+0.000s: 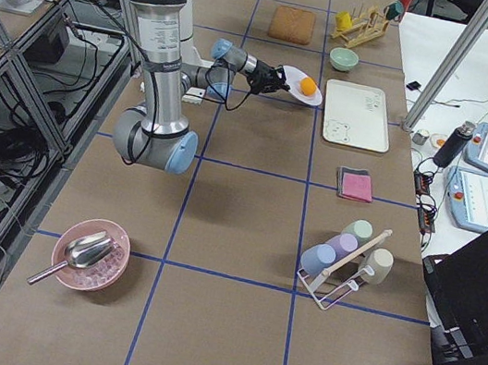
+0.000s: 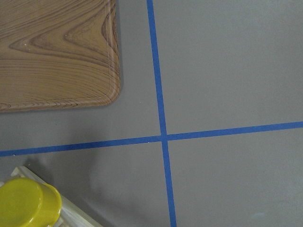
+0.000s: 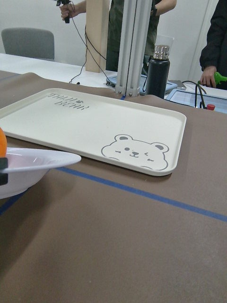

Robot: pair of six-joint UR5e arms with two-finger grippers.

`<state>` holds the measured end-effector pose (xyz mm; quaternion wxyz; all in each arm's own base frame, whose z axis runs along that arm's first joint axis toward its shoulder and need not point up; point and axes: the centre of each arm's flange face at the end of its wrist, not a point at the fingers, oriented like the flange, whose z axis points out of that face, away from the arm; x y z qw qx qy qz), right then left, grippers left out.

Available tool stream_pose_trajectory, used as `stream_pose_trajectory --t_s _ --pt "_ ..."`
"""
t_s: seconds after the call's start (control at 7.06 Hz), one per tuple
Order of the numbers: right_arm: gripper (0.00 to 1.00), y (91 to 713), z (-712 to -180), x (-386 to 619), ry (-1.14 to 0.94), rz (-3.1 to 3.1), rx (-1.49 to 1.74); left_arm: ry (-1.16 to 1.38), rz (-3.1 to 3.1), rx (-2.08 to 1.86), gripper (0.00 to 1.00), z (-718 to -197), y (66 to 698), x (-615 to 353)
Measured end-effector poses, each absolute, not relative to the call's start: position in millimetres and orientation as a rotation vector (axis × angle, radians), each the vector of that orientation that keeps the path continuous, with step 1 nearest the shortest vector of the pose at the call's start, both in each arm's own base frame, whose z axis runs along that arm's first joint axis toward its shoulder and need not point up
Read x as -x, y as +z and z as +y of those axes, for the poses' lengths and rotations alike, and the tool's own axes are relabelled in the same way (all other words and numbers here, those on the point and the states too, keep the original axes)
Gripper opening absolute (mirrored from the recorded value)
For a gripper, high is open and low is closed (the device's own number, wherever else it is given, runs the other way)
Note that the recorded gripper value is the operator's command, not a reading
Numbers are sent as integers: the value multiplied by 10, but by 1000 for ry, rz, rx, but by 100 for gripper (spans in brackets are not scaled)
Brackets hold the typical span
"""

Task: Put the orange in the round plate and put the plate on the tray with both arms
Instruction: 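Slide the plate with the orange onto the bear tray with the right gripper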

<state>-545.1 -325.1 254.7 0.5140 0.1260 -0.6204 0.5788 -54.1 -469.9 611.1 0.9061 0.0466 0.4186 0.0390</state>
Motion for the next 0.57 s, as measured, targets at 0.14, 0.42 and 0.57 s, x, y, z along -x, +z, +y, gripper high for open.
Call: stream_pose_trajectory --t_s 0.14,0.42,0.57 --pt "0 2456 -3380 5355 1434 -1516 -317 81 865 -97 98 -4699 6107 541" --pt "0 2299 -3898 5316 1536 -1532 -363 81 865 -98 98 -4699 6103 541" --pt "0 2322 -4327 5557 1602 -1496 -399 81 865 -98 98 -4699 6103 541"
